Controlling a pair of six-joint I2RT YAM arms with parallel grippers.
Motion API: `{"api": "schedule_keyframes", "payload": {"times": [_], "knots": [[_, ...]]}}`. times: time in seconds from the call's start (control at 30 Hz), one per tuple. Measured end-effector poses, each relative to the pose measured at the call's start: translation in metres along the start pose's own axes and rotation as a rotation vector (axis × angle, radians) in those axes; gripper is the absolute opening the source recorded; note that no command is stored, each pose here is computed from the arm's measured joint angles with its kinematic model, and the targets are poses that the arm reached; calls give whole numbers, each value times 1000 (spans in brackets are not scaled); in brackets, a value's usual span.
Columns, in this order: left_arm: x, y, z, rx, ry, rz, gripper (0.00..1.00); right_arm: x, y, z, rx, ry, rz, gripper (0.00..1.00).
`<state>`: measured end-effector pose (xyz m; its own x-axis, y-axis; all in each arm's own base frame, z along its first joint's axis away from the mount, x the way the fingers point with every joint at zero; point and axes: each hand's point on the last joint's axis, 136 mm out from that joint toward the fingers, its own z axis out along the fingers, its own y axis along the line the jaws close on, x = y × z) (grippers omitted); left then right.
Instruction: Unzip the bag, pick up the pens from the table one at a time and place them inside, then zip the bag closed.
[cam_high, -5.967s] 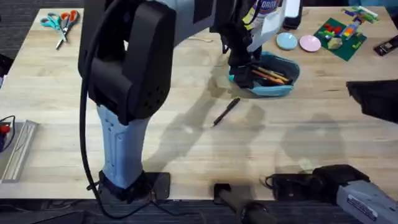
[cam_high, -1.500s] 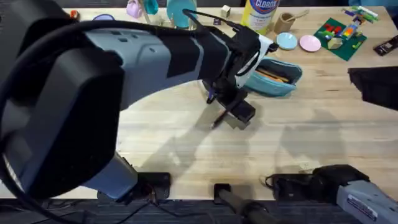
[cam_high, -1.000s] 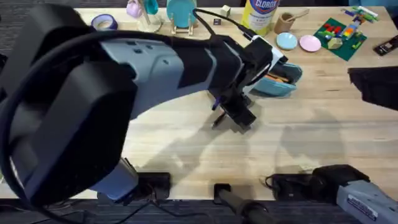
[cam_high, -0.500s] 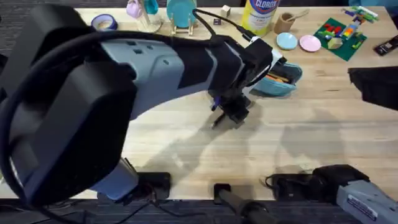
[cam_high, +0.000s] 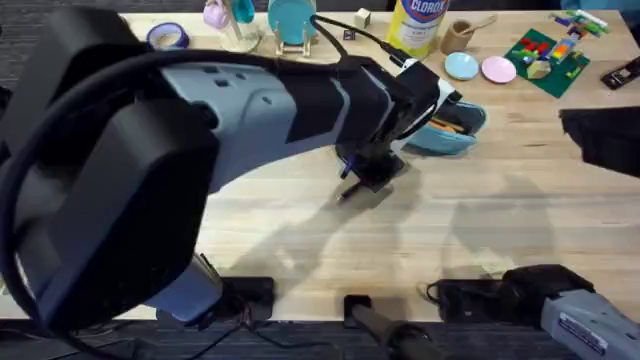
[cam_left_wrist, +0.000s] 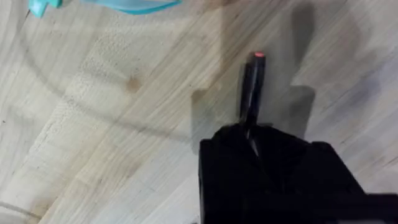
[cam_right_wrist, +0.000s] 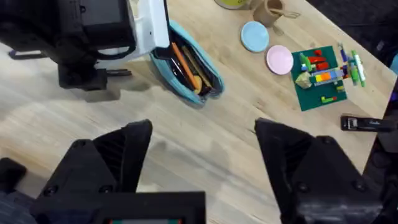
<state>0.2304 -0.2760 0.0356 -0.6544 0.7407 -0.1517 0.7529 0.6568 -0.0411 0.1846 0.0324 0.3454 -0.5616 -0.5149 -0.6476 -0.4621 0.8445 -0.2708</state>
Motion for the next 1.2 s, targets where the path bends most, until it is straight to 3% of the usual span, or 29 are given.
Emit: {"api": "schedule_keyframes", "payload": {"times": [0.6,0.8,1.03,1.1,1.2], "knots": [[2,0,-6,0,21,-8,41,0,0,0,0,0,0,997],[-31,-1,-39,0,-118,-3,42,0,0,0,0,0,0,997],[-89,3,-112,-14,-414,39,42,0,0,0,0,0,0,997],[-103,4,-125,-23,-477,91,42,0,0,0,1,0,0,996],[-117,-5,-135,-11,-550,263,42,0,0,0,1,0,0,996]]}}
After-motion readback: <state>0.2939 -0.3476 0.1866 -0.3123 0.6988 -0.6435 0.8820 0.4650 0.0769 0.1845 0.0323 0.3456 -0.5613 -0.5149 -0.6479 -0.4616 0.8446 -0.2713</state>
